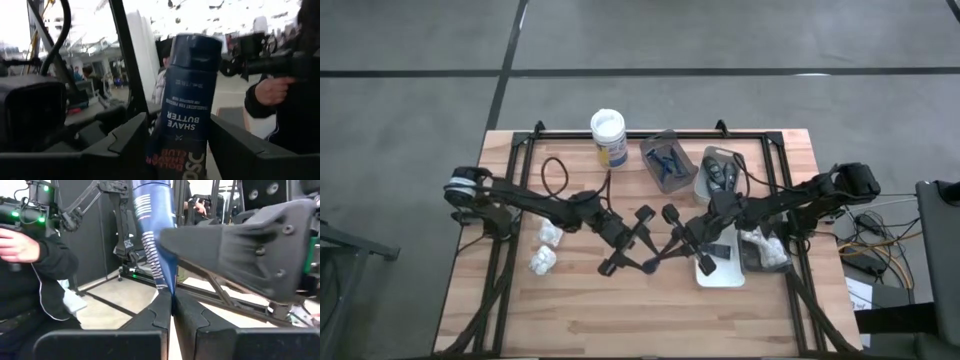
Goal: Pick & Place Travel size toiletries
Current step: Put the blue shaving cream into the white bin
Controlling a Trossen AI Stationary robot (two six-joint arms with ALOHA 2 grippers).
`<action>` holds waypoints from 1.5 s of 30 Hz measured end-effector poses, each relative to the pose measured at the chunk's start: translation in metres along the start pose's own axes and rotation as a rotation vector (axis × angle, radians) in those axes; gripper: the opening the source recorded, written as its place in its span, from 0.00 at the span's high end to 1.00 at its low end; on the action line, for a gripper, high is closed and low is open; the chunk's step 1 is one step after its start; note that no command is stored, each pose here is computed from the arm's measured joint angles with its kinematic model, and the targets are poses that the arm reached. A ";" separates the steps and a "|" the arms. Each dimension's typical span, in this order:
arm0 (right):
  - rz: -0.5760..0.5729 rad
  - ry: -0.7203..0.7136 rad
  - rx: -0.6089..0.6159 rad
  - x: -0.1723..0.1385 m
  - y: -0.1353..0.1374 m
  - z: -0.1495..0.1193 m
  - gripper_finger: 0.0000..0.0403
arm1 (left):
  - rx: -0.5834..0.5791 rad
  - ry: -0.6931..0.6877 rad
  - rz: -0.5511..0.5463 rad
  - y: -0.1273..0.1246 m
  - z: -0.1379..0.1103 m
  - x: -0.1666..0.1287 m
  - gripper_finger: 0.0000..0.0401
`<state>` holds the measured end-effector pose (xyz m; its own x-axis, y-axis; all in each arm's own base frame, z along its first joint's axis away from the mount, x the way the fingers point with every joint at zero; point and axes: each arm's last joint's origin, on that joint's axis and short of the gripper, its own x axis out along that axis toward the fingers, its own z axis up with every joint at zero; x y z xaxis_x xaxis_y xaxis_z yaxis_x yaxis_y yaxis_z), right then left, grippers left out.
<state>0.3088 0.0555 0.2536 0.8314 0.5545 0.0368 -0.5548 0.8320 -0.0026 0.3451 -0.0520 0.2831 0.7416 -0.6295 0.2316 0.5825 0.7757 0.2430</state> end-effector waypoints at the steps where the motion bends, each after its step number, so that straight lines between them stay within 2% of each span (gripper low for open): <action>1: 0.000 0.001 0.010 0.000 0.000 0.000 0.98 | 0.001 0.020 0.004 0.000 0.002 -0.001 0.48; 7: -0.001 0.029 0.040 -0.008 0.004 0.009 0.98 | 0.007 0.143 0.036 -0.003 0.017 -0.011 0.42; 17: -0.041 0.106 0.118 -0.032 0.015 0.030 0.98 | -0.079 0.425 0.126 -0.015 0.033 -0.037 0.42; 27: -0.127 0.270 0.368 -0.069 0.031 0.041 0.98 | -0.126 0.649 0.249 -0.018 0.020 -0.048 0.42; 39: -0.248 0.522 0.683 -0.108 0.049 0.033 0.98 | -0.114 0.704 0.274 -0.019 0.008 -0.050 0.42; 45: -0.330 0.653 0.868 -0.121 0.056 0.023 0.98 | -0.106 0.729 0.320 -0.021 -0.001 -0.055 0.42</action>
<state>0.1764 0.0340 0.2723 0.6579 0.4257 -0.6213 0.0712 0.7861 0.6140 0.2924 -0.0341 0.2640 0.8872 -0.2164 -0.4076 0.3063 0.9367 0.1694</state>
